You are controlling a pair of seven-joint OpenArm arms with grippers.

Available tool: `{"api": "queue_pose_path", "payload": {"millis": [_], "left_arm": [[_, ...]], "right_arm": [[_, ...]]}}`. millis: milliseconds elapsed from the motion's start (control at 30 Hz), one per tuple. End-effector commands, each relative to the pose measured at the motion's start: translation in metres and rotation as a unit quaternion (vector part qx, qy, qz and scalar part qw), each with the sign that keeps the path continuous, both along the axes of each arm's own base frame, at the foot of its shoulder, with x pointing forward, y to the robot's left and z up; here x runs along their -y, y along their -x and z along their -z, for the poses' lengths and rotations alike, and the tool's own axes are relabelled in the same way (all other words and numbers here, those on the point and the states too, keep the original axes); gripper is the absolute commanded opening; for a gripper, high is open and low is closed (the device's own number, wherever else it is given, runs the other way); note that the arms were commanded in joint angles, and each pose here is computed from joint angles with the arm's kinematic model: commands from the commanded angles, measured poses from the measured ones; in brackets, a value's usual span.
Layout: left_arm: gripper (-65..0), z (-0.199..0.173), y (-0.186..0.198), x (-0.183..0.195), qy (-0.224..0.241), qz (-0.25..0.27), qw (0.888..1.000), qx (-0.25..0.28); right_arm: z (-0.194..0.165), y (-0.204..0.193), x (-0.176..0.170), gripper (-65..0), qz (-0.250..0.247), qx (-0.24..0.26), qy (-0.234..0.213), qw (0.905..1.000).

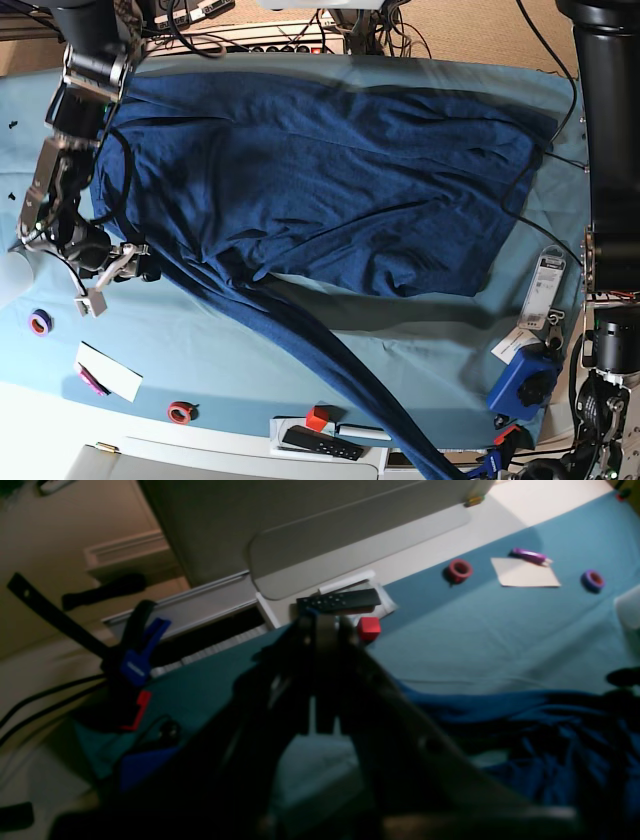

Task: Layout the t-shirt on the table in an organized manner, then fold the t-shirt properly
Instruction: 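Slide the right gripper along the t-shirt side edge toward the hem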

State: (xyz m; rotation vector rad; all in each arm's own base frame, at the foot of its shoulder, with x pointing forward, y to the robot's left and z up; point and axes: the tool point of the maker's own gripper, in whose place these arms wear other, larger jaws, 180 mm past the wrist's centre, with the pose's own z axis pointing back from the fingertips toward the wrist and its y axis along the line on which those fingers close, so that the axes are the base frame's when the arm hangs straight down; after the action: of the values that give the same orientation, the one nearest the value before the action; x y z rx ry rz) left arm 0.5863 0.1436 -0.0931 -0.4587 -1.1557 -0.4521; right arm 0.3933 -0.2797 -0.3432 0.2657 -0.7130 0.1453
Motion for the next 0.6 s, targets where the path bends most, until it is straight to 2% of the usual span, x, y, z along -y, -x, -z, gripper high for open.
{"api": "queue_pose_path", "payload": {"millis": [0, 167, 233, 400, 500, 567], "left_arm": [[-65.0, -0.043, -0.004, 0.001, 0.016, 0.002, 0.999, 0.047], [-65.0, -0.043, -0.004, 0.001, 0.016, 0.002, 0.999, 0.047], [-65.0, -0.043, -0.004, 0.001, 0.016, 0.002, 0.999, 0.048], [-65.0, -0.043, -0.004, 0.001, 0.016, 0.002, 0.999, 0.047], [-65.0, -0.038, -0.003, 0.001, 0.009, 0.004, 0.999, 0.038], [-65.0, -0.034, -0.001, 0.001, 0.001, 0.008, 1.0, 0.027]], "right_arm": [[-0.014, -0.01, 0.008, -26.6, 0.001, 0.018, -0.001, 0.9998], [0.01, -0.006, 0.008, -26.7, 0.011, -0.018, -0.031, 0.9993], [0.01, -0.005, 0.007, -29.0, 0.011, -0.018, -0.036, 0.9991], [-0.011, -0.019, 0.005, -52.2, 0.017, 0.027, -0.072, 0.9969], [-0.022, -0.027, 0.007, -59.9, 0.018, 0.043, -0.072, 0.9963], [-0.027, -0.031, 0.007, -62.3, 0.018, 0.049, -0.072, 0.996]]}}
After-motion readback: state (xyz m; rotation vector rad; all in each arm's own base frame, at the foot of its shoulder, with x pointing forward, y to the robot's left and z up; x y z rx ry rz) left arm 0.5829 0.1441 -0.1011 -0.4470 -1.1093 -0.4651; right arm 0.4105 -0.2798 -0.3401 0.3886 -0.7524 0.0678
